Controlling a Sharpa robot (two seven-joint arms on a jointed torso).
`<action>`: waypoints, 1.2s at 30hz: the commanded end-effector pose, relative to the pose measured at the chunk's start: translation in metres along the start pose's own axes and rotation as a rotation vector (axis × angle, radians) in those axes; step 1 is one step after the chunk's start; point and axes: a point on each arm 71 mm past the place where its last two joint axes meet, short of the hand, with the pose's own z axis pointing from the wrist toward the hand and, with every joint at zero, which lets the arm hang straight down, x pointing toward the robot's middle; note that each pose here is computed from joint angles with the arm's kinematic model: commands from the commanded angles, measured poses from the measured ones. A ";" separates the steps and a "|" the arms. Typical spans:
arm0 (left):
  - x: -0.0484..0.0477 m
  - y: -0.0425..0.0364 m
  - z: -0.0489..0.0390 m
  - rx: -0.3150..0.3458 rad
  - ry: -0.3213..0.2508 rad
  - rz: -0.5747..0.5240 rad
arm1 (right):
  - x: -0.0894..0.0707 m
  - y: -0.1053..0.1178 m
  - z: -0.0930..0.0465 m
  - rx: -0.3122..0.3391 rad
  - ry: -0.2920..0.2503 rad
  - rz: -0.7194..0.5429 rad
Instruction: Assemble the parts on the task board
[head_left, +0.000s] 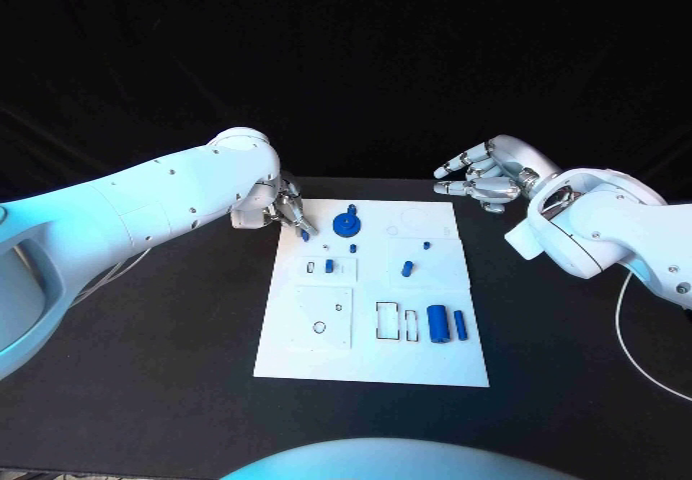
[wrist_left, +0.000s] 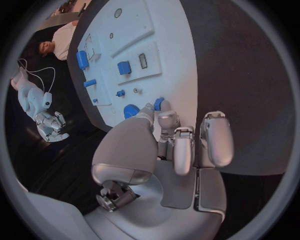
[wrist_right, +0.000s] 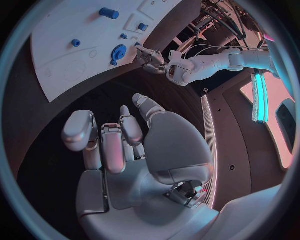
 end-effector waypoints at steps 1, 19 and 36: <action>-0.0006 -0.0009 0.0001 0.011 -0.013 -0.012 | 0.002 0.000 0.000 -0.007 0.014 0.001; -0.0001 0.0028 -0.0023 0.054 -0.015 -0.087 | 0.005 -0.002 0.001 0.000 0.027 0.002; 0.0334 0.0080 -0.0309 0.177 -0.089 -0.118 | 0.003 -0.005 -0.001 0.008 0.026 0.002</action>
